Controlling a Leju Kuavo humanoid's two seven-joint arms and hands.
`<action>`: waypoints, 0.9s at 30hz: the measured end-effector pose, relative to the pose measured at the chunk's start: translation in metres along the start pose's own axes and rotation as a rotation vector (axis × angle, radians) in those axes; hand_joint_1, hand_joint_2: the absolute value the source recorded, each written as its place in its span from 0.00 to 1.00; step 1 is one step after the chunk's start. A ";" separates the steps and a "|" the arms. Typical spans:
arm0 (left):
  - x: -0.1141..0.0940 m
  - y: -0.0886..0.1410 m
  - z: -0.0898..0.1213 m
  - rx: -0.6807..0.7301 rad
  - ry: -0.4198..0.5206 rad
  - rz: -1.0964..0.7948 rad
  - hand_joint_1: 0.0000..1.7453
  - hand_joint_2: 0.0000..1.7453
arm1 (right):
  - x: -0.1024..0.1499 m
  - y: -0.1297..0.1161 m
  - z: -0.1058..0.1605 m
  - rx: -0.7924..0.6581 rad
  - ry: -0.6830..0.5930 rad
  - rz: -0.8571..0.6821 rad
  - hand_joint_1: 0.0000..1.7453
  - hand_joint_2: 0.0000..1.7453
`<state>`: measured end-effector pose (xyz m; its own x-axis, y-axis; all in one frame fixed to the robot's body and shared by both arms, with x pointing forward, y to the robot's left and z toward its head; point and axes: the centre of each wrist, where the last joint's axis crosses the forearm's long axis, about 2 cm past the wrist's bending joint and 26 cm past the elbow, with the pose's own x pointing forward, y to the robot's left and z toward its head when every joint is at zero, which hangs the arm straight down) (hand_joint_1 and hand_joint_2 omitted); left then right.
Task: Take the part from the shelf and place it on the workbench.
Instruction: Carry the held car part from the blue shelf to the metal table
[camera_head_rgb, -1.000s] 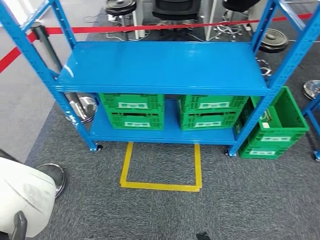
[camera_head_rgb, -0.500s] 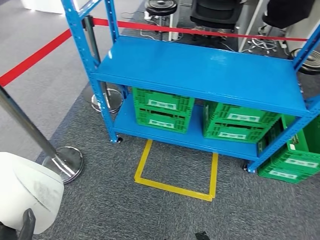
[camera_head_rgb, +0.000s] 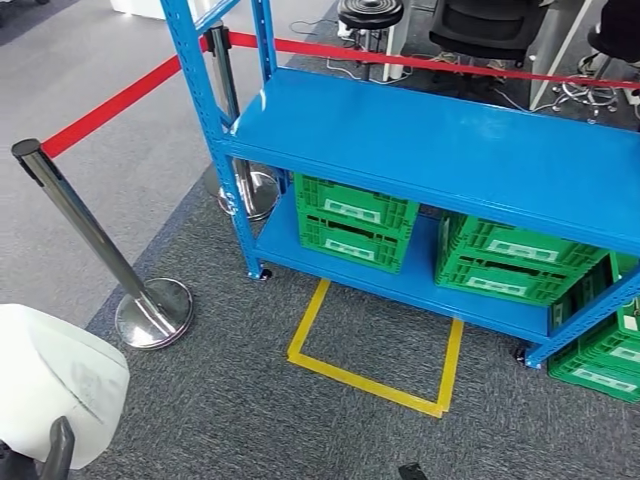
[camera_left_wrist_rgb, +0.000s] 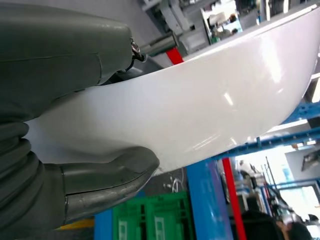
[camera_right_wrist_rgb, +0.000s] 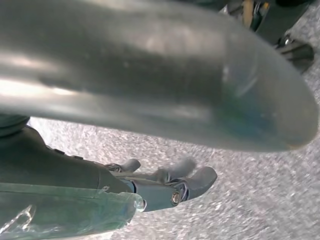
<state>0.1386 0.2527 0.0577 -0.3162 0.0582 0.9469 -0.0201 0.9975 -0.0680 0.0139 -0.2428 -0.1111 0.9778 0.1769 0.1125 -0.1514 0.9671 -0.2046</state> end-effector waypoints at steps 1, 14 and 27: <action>0.000 0.000 0.000 0.003 0.003 -0.005 1.00 1.00 | -0.001 0.000 0.000 -0.009 -0.001 0.001 0.00 0.00; 0.000 0.001 0.006 0.035 0.041 -0.073 1.00 1.00 | -0.001 -0.001 0.000 -0.055 -0.015 0.009 0.00 0.00; -0.001 0.001 0.007 0.041 0.045 -0.068 1.00 1.00 | 0.000 0.001 0.001 -0.056 -0.021 0.014 0.00 0.00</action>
<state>0.1320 0.2533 0.0548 -0.2702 -0.0069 0.9628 -0.0790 0.9968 -0.0150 0.0136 -0.2422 -0.1106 0.9723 0.1947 0.1292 -0.1563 0.9529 -0.2599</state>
